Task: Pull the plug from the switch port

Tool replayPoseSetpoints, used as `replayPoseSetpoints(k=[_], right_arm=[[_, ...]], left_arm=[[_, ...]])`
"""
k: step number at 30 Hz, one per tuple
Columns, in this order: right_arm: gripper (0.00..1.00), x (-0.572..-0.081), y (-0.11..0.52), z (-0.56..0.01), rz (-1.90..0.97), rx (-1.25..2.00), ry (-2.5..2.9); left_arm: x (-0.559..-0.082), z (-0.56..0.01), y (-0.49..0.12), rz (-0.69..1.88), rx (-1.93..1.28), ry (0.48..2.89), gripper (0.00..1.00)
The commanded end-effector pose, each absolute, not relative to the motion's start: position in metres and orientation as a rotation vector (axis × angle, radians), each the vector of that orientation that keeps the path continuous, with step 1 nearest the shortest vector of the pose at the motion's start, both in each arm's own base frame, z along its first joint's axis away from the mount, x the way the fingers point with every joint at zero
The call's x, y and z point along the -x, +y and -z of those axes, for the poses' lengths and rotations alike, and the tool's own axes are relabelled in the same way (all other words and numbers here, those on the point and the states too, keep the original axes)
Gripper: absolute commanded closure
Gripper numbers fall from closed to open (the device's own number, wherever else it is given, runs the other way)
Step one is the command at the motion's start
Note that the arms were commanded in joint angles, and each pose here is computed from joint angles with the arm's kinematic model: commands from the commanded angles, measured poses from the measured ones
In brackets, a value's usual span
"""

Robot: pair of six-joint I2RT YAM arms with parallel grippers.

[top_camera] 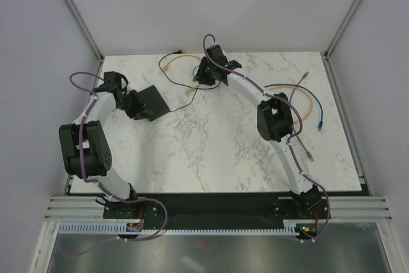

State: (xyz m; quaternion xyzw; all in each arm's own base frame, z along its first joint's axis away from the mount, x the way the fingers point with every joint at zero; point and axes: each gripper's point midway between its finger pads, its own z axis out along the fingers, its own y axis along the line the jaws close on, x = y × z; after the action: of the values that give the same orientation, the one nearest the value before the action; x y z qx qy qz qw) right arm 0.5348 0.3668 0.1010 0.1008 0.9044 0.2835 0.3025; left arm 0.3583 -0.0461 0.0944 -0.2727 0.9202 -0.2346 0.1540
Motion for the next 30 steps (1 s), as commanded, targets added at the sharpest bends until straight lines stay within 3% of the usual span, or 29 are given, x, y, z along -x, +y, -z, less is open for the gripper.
replayPoseSetpoints(k=[1,18,24,30], right_arm=[[0.58,-0.569,0.349,-0.104,-0.634,-0.419,2.297],[0.52,-0.578,0.360,-0.052,-0.498,-0.432,2.278],[0.53,-0.575,0.368,-0.037,-0.469,-0.400,2.285],[0.64,-0.569,0.379,-0.023,-0.453,-0.351,2.295]], left_arm=[[-0.354,-0.115,-0.058,0.764,0.559,2.584,0.67],[-0.328,-0.107,-0.059,0.764,0.526,2.594,0.67],[-0.319,-0.104,-0.057,0.753,0.519,2.598,0.67],[-0.313,-0.101,-0.058,0.760,0.520,2.605,0.67]])
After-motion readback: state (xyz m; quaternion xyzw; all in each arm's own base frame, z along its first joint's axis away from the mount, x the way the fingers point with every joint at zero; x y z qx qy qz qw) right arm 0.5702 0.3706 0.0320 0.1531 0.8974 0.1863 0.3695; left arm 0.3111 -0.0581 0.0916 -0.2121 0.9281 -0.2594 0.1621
